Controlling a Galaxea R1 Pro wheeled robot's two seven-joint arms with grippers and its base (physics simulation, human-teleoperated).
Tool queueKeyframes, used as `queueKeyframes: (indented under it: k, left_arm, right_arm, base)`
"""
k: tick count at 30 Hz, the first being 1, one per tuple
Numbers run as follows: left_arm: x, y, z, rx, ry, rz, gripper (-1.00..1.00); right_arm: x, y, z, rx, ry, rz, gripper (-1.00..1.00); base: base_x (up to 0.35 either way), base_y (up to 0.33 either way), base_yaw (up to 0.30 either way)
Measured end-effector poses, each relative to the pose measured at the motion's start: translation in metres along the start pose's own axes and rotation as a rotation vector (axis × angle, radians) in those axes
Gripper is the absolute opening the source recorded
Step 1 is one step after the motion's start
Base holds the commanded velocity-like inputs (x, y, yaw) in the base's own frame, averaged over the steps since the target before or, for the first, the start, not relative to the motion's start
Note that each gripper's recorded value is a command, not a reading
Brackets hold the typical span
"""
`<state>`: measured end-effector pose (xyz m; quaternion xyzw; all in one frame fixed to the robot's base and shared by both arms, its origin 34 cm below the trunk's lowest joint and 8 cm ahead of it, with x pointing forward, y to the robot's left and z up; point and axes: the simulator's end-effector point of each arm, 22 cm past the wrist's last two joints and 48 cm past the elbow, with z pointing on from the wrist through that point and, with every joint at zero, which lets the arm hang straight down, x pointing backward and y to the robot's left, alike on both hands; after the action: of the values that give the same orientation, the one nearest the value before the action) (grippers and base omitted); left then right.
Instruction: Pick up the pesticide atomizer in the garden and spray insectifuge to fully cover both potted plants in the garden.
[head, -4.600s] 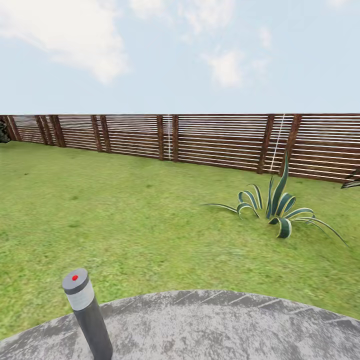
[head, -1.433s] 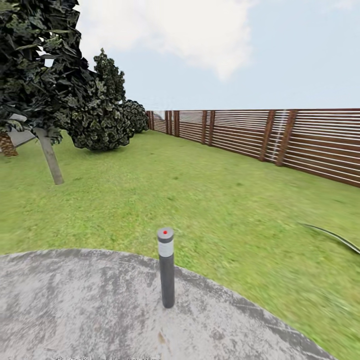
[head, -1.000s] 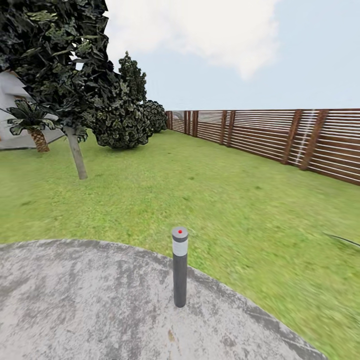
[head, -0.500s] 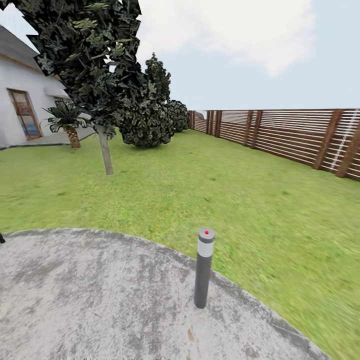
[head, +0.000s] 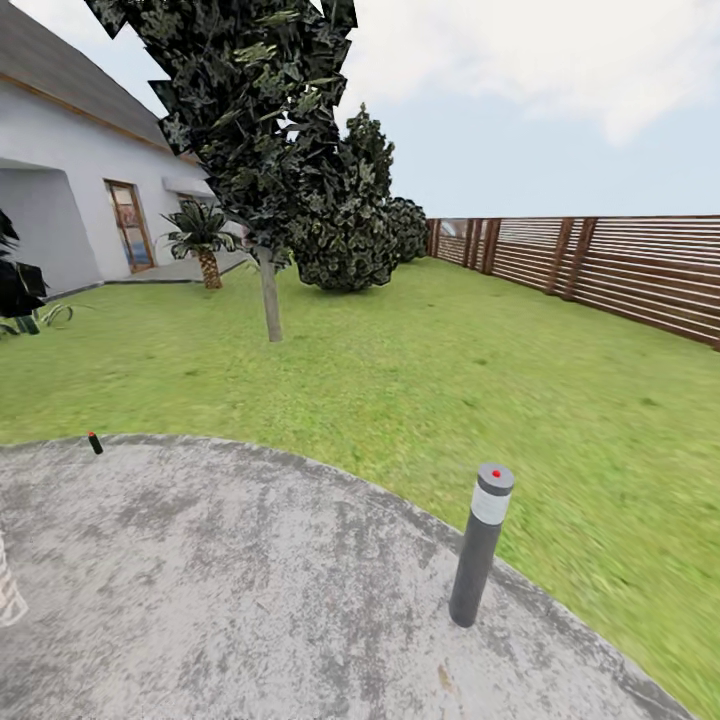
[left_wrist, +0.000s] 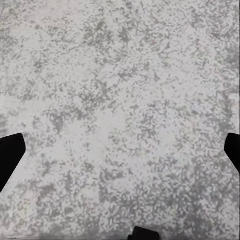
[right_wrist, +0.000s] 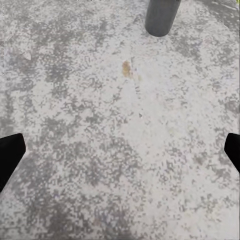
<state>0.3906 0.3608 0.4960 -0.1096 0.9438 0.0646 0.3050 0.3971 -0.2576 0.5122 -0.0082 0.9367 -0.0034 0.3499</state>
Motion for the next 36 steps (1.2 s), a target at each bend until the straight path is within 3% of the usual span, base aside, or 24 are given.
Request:
queueKeyframes:
  k: [17, 23, 27, 36]
  left_arm:
    - [0.0028, 0.0032, 0.0001, -0.003, 0.006, 0.006, 1.00]
    - [0.0036, 0.0028, 0.0001, -0.002, 0.008, 0.006, 1.00]
    - [0.0037, 0.0021, 0.0000, 0.000, 0.008, 0.006, 1.00]
    - [0.0031, 0.0044, 0.0002, -0.004, 0.007, 0.006, 1.00]
  right_arm:
    - [0.0036, 0.0004, -0.0004, -0.002, 0.009, -0.001, 1.00]
    - [0.0045, 0.0004, -0.0005, -0.008, 0.011, -0.013, 1.00]
    - [0.0044, 0.0033, -0.0005, -0.024, 0.010, -0.068, 1.00]
    - [0.0039, 0.0023, -0.0004, -0.022, 0.009, -0.070, 1.00]
  base:
    - [0.223, 0.211, 0.272]
    - [0.335, 0.008, 0.049]
    - [0.338, 0.001, 0.003]
    - [0.339, 0.000, 0.012]
